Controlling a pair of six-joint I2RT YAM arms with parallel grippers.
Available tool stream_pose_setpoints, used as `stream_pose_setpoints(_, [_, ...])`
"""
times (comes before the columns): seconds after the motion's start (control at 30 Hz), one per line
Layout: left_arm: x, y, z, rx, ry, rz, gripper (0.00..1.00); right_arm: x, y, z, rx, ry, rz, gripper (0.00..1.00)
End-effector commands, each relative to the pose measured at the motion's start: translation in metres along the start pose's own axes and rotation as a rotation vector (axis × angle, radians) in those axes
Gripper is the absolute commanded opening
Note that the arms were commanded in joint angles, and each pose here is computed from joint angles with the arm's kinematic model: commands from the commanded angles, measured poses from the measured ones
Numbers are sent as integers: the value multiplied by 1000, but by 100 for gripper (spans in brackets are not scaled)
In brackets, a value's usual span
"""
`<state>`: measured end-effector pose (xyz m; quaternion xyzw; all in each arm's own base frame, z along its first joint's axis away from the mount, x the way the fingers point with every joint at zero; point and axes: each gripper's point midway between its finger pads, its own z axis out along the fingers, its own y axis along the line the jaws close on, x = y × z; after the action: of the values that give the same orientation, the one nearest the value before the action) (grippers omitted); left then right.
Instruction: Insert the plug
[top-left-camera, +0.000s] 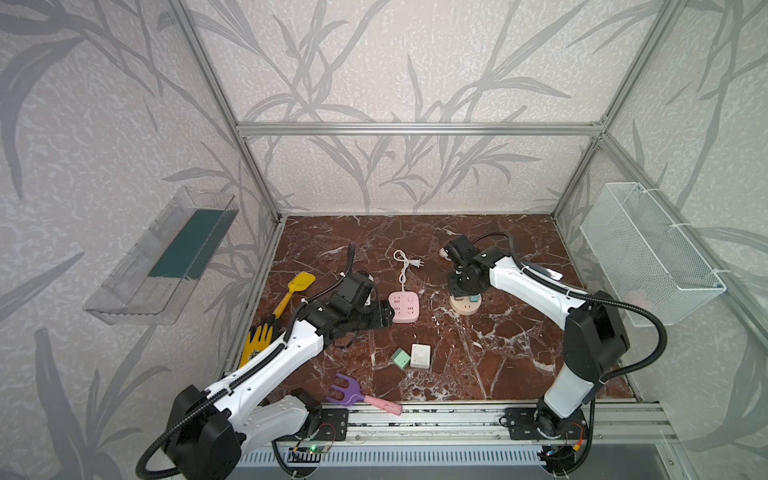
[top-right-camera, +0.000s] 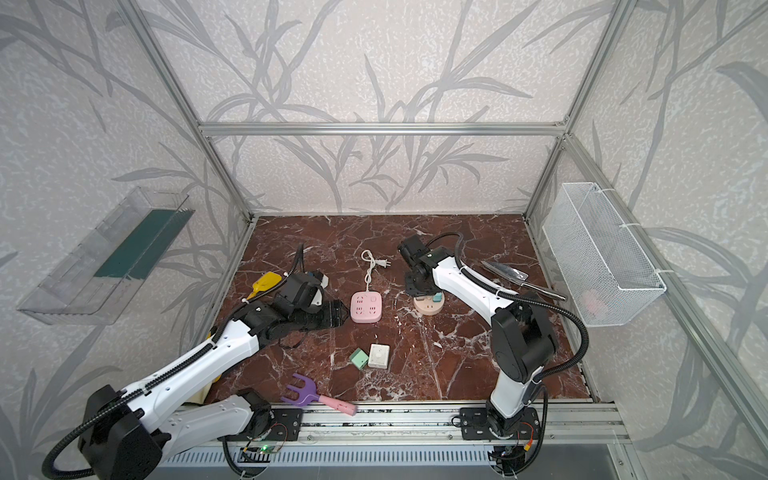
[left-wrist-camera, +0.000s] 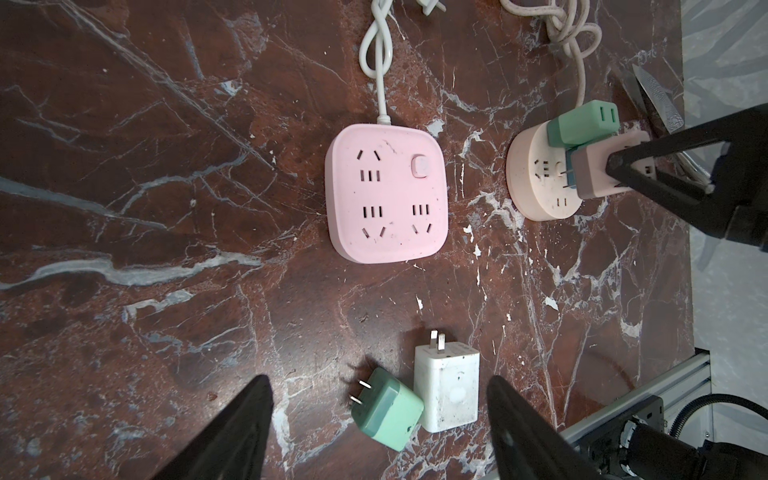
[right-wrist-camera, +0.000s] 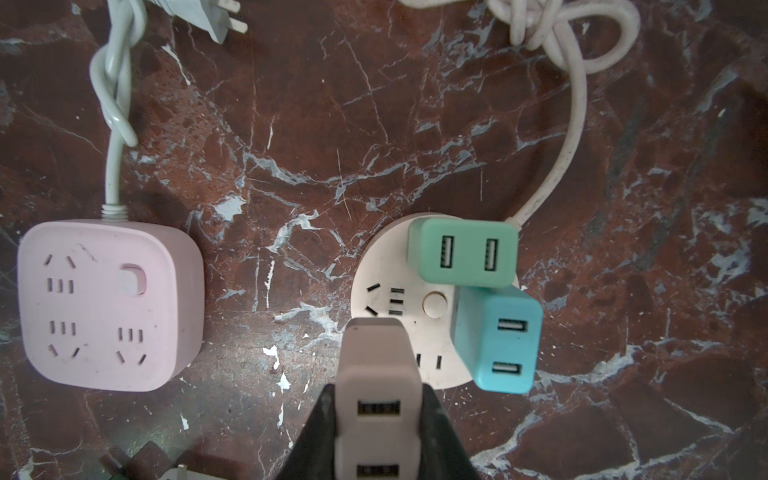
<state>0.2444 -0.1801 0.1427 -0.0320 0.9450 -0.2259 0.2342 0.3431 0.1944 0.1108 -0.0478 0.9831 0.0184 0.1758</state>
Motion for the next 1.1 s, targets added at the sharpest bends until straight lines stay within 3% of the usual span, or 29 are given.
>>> stream_pose_setpoints(0.0, [0, 1, -4, 7, -21, -14, 79, -2, -13, -1, 57, -8, 17, 0])
stream_pose_setpoints(1.07, [-3, 2, -6, 6, -42, -30, 78, -1, -13, 22, 58, -7, 57, 0])
